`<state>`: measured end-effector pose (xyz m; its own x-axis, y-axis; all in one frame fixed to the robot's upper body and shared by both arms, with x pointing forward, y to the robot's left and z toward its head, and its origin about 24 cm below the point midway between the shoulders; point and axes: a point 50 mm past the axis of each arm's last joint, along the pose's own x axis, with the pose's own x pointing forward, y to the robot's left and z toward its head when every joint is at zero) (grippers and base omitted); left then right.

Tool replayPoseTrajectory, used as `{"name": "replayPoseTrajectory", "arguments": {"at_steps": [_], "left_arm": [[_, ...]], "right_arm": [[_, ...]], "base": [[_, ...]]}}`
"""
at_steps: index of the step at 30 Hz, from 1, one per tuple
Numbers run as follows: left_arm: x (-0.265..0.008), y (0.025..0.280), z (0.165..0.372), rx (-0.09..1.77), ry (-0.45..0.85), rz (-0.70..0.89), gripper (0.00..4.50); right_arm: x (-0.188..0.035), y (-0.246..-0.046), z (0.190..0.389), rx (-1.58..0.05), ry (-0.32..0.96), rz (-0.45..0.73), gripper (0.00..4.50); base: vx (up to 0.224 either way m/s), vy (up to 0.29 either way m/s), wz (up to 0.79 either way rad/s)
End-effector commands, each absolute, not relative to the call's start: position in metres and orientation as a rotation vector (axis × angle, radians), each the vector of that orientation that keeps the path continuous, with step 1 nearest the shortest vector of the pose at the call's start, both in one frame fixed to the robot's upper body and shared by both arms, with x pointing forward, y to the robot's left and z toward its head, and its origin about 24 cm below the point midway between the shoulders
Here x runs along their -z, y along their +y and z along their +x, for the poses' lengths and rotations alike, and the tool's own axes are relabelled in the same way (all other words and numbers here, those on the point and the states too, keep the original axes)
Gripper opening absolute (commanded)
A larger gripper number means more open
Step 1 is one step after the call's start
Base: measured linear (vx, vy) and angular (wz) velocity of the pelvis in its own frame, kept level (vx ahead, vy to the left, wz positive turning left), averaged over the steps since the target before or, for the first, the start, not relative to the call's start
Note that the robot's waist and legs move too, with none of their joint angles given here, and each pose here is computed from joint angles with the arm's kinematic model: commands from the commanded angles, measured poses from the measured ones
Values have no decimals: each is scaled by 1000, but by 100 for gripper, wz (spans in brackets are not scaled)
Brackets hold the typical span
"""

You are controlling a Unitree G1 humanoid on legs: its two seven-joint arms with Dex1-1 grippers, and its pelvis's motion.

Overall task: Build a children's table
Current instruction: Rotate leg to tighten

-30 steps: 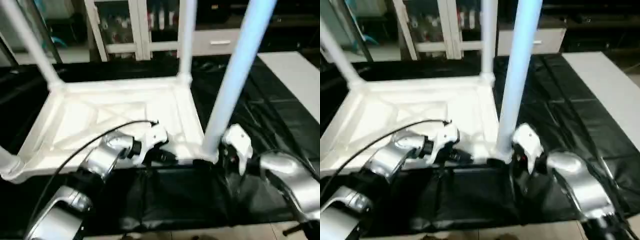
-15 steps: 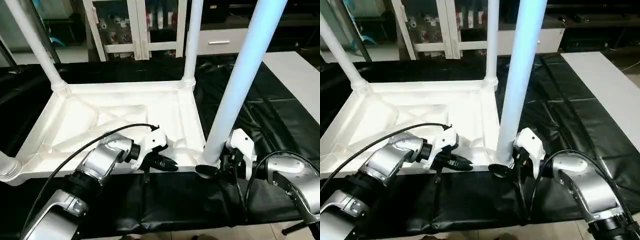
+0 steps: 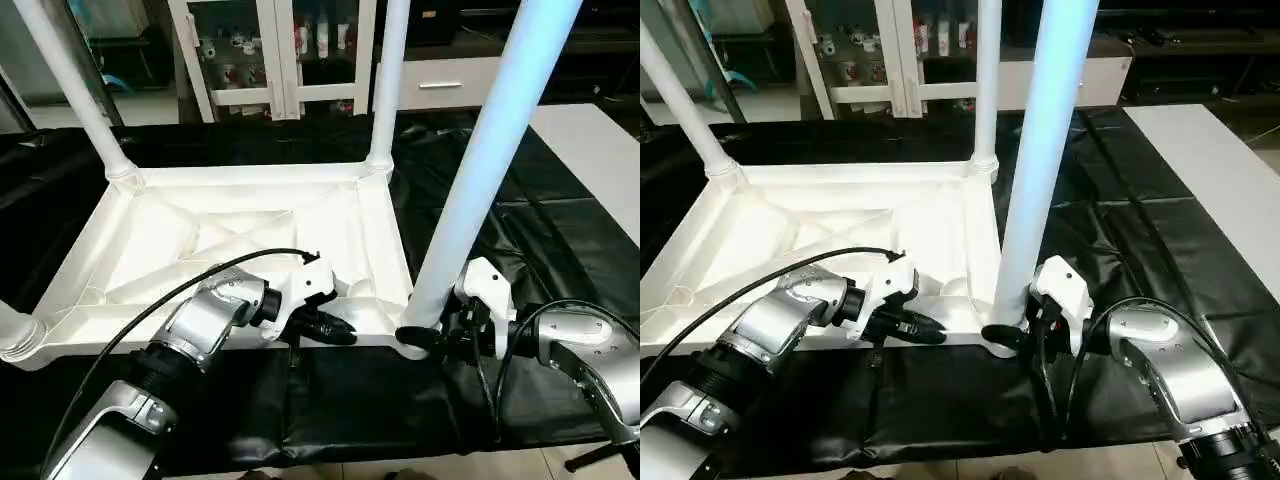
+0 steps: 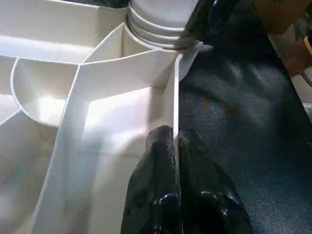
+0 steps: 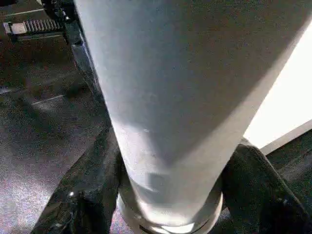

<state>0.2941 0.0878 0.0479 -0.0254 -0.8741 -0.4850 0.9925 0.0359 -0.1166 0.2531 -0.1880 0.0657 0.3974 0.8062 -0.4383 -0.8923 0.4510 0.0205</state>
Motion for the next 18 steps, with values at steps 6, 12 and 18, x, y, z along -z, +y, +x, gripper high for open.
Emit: {"name": "replayPoseTrajectory", "arguments": {"at_steps": [6,12,18], "left_arm": [[-55,83,295,1538,457,316,0],[-54,75,303,1448,408,307,0],[-50,54,319,1278,374,257,0]], "right_arm": [[-55,-182,248,-1145,465,-254,251],[-48,-177,270,-892,409,-203,250],[-33,-158,294,-602,401,-123,249]], "base": [[0,0,0],[0,0,0],[0,0,0]]}}
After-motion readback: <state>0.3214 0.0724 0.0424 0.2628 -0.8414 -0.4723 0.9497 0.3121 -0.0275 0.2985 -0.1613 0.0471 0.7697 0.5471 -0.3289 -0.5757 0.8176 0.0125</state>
